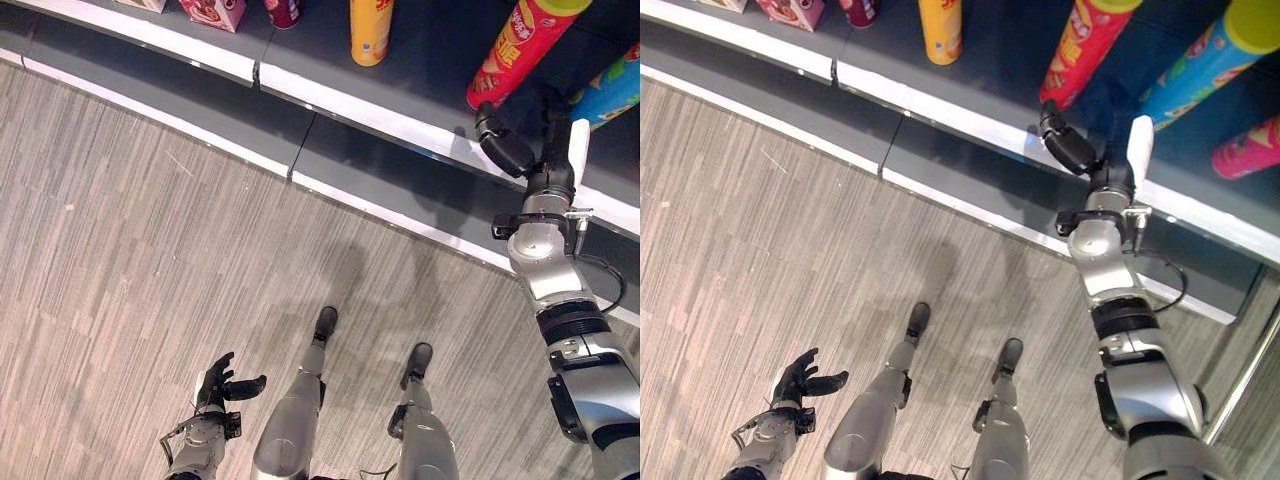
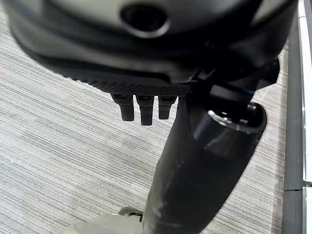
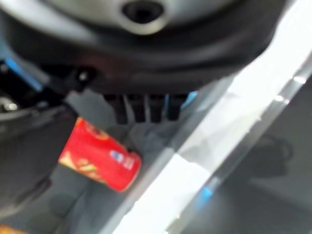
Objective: Put the goods on the table back onto the shelves and tidy them up.
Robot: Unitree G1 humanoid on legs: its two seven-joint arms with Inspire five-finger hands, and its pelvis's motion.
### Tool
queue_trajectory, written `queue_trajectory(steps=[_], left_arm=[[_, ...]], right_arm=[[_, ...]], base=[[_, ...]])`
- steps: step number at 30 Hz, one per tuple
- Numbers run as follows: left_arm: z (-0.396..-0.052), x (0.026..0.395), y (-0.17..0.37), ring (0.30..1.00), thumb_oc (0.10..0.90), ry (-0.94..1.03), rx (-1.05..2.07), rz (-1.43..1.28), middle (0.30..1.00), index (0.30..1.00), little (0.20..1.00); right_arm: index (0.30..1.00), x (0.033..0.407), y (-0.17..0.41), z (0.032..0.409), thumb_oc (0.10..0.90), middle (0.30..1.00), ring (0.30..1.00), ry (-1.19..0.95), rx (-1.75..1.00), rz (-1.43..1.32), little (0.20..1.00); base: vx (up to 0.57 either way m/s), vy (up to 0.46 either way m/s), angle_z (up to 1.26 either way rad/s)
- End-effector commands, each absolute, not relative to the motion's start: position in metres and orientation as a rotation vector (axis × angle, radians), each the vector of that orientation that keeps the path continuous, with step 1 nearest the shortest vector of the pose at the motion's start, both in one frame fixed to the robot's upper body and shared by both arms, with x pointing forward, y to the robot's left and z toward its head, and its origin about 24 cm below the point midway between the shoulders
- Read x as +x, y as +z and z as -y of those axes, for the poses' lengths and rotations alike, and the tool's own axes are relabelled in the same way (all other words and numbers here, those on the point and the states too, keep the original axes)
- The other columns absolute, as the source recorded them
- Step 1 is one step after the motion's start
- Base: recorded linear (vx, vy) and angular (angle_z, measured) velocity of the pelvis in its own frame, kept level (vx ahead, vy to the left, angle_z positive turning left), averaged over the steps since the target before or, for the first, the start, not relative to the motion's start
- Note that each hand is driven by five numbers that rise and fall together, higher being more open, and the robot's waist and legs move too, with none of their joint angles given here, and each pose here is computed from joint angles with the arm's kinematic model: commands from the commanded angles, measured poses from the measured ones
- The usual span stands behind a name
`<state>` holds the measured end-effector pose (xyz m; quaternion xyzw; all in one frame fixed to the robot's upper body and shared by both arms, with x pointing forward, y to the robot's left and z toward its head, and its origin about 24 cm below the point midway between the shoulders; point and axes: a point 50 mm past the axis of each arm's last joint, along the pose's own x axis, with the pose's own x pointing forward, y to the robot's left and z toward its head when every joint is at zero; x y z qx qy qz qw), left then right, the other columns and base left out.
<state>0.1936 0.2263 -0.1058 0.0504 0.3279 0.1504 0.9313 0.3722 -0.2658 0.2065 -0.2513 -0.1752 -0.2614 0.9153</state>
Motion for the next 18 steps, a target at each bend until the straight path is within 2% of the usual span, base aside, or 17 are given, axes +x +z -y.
queue_trajectory(steps=[1,18], left_arm=[[-0.2492,0.1623,-0.1143,0.900,0.800,0.326,0.183,-0.732,0.900,0.900,0.900],[-0.2510,0.1603,-0.1158,0.900,0.800,0.341,0.176,-0.744,0.900,0.900,0.900]], right_arm=[[0.900,0.3669,0.2602,0.2720,0.800,0.900,0.900,-0.579,-0.568,0.554,0.900],[0.900,0.3706,0.2640,0.2755,0.800,0.900,0.900,-0.595,-0.607,0.531,0.900]], base=[[0.02,0.002,0.04],[0.00,0.000,0.00]])
